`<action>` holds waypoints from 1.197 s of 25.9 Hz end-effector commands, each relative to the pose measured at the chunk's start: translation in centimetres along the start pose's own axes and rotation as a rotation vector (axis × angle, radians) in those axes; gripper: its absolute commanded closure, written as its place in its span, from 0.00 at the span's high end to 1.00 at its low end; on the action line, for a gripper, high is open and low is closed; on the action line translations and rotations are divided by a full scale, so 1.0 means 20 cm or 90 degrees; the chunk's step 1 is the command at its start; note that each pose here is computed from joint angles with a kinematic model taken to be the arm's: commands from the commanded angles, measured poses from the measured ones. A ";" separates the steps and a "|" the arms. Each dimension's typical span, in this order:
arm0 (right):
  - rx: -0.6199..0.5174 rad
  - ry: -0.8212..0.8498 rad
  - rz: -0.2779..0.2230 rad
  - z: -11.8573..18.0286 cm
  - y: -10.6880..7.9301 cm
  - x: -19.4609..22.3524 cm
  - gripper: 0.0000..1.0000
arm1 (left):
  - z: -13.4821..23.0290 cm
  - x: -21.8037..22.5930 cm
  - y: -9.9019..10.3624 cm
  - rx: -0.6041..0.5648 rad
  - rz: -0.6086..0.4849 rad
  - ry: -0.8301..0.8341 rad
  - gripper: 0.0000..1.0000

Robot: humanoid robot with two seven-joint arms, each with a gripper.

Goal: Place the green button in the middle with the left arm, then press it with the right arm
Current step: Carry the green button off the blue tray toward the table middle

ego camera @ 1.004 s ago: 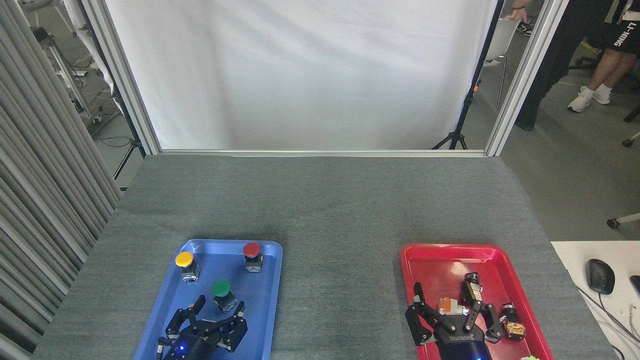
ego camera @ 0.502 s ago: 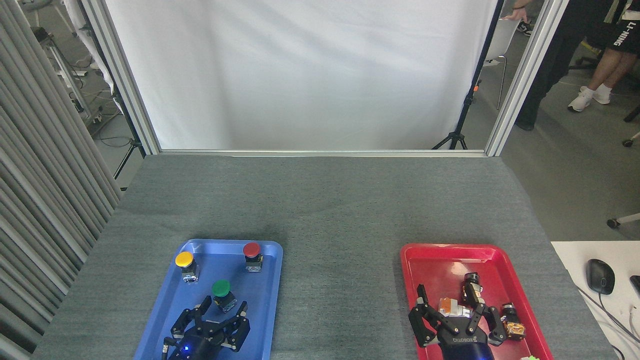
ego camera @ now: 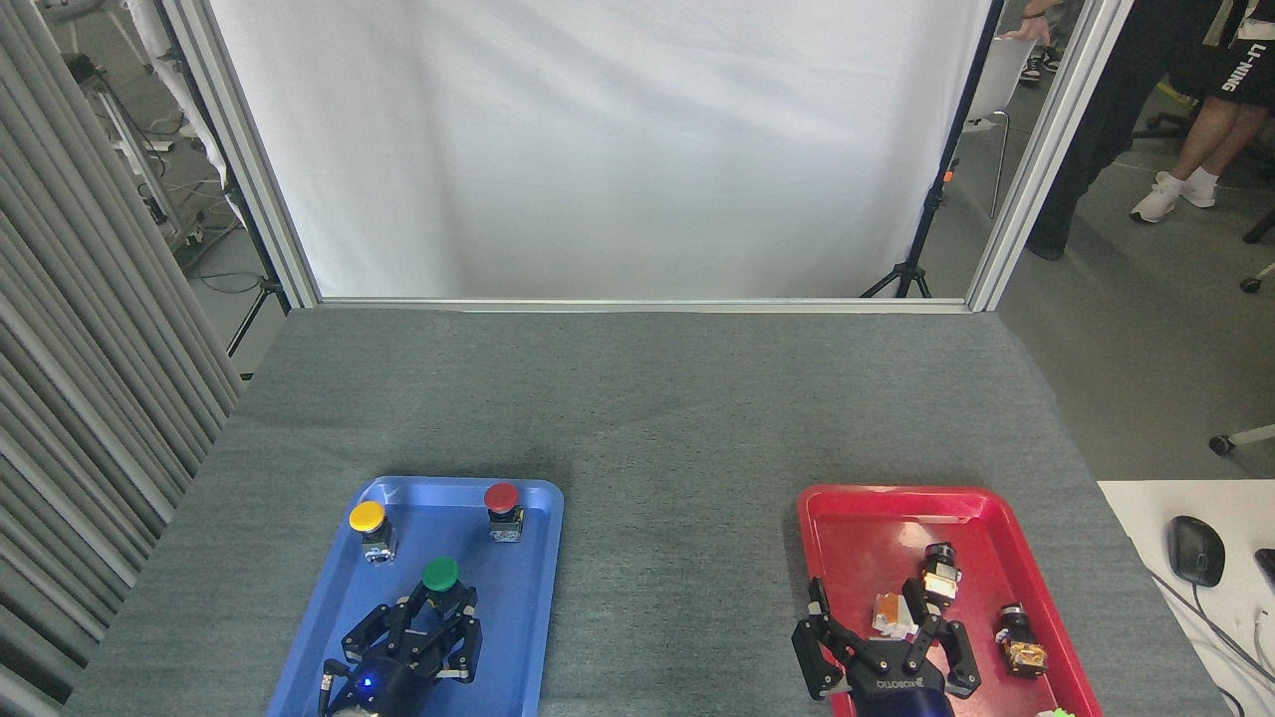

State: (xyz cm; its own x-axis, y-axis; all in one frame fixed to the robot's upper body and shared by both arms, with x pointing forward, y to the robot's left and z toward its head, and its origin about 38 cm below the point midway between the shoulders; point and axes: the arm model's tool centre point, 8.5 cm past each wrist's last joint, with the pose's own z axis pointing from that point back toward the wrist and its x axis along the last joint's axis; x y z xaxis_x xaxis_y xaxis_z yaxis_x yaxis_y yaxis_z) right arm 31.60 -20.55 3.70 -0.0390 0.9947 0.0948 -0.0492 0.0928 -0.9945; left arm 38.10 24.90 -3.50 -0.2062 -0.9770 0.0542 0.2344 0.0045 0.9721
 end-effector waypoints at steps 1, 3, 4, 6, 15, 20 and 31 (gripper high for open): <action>0.011 0.005 0.037 -0.04 -0.01 0.01 0.99 | 0.03 0.00 -0.01 0.002 -0.005 -0.039 0.07; 0.011 -0.007 0.045 -0.05 -0.02 0.00 0.99 | 0.04 -0.02 0.01 0.006 -0.011 -0.061 0.00; 0.012 -0.018 0.046 -0.05 -0.01 0.00 0.99 | 0.04 -0.03 0.01 0.014 -0.013 -0.066 0.00; 0.007 -0.030 0.044 -0.05 -0.02 0.02 0.99 | 0.04 -0.03 0.04 0.035 -0.011 -0.076 0.00; 0.019 -0.036 0.045 -0.04 0.04 0.02 0.99 | 0.06 0.04 0.13 0.078 -0.012 -0.117 0.00; 0.023 -0.033 0.043 -0.04 0.06 0.03 0.99 | 0.03 0.17 0.20 0.094 -0.032 -0.210 0.00; 0.023 -0.025 0.041 -0.02 0.06 0.00 0.99 | -0.23 0.69 0.27 0.038 -0.075 -0.366 0.00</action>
State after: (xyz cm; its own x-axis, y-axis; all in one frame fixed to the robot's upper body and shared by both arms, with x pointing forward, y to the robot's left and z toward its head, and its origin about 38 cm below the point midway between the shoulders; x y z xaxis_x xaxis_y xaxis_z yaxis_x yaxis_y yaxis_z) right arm 31.92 -20.29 2.42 -0.0796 0.9962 0.0361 -0.0846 0.0293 -0.9960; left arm 40.18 13.37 1.59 -0.6802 -0.7324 0.0303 0.1087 -0.0599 0.9923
